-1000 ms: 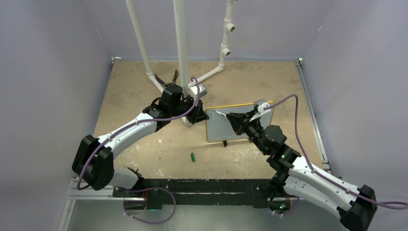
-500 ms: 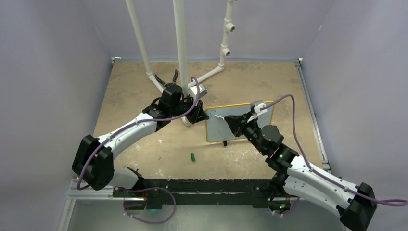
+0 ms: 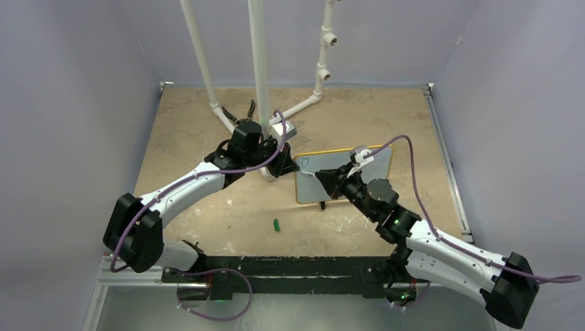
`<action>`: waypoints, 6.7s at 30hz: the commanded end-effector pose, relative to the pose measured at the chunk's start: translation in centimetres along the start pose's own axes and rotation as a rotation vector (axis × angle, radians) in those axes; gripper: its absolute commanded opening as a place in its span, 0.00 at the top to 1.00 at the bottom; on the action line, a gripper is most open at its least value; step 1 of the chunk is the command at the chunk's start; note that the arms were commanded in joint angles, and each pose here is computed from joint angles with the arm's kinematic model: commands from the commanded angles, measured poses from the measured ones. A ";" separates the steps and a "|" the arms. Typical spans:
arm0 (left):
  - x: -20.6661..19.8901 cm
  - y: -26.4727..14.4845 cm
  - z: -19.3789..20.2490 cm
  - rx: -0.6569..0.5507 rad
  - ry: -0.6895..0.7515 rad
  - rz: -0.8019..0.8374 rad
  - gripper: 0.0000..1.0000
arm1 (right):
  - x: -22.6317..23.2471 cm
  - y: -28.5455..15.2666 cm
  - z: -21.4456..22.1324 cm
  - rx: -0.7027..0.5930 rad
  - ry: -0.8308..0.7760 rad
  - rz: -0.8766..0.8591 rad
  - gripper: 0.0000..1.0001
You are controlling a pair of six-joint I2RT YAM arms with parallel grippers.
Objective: Write a sentence on the whiteboard
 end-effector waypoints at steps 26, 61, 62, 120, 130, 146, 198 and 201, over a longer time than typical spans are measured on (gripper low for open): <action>0.9 -0.4 -0.4 -0.032 0.033 -0.057 1.00 | -0.3 -2.2 -1.5 -0.072 0.006 0.051 1.00; 1.0 -0.1 -0.1 -0.019 0.028 -0.046 1.00 | -1.0 -1.7 -2.0 -0.150 0.025 0.136 1.00; 0.9 -0.1 -0.1 -0.019 0.029 -0.045 1.00 | -1.0 -1.8 -2.0 -0.148 0.026 0.142 1.00; 0.8 -0.2 -0.2 -0.022 0.032 -0.045 1.00 | -1.9 -2.4 -1.1 -0.171 0.083 0.189 1.00; 0.9 -0.2 -0.2 -0.020 0.032 -0.045 1.00 | -2.2 -2.6 -0.5 -0.143 0.087 0.216 1.00; 0.9 -0.2 -0.2 -0.020 0.033 -0.044 1.00 | -1.4 -3.3 -1.2 -0.178 0.087 0.117 1.00; 0.9 -0.2 -0.2 -0.019 0.032 -0.044 1.00 | -1.8 -2.5 -1.6 -0.202 0.085 0.184 1.00; 0.9 -0.2 -0.2 -0.019 0.032 -0.044 1.00 | -1.9 -2.6 -1.0 -0.179 0.093 0.184 1.00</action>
Point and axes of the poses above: each gripper's point midway between its finger pads, its own y axis out along the fingers, its own x axis along the line the jaws close on, z = x × y, the point moved 9 cm from there along -y, back along the fingers, and after that the axes turned 1 degree about y, right-handed, at the moved point
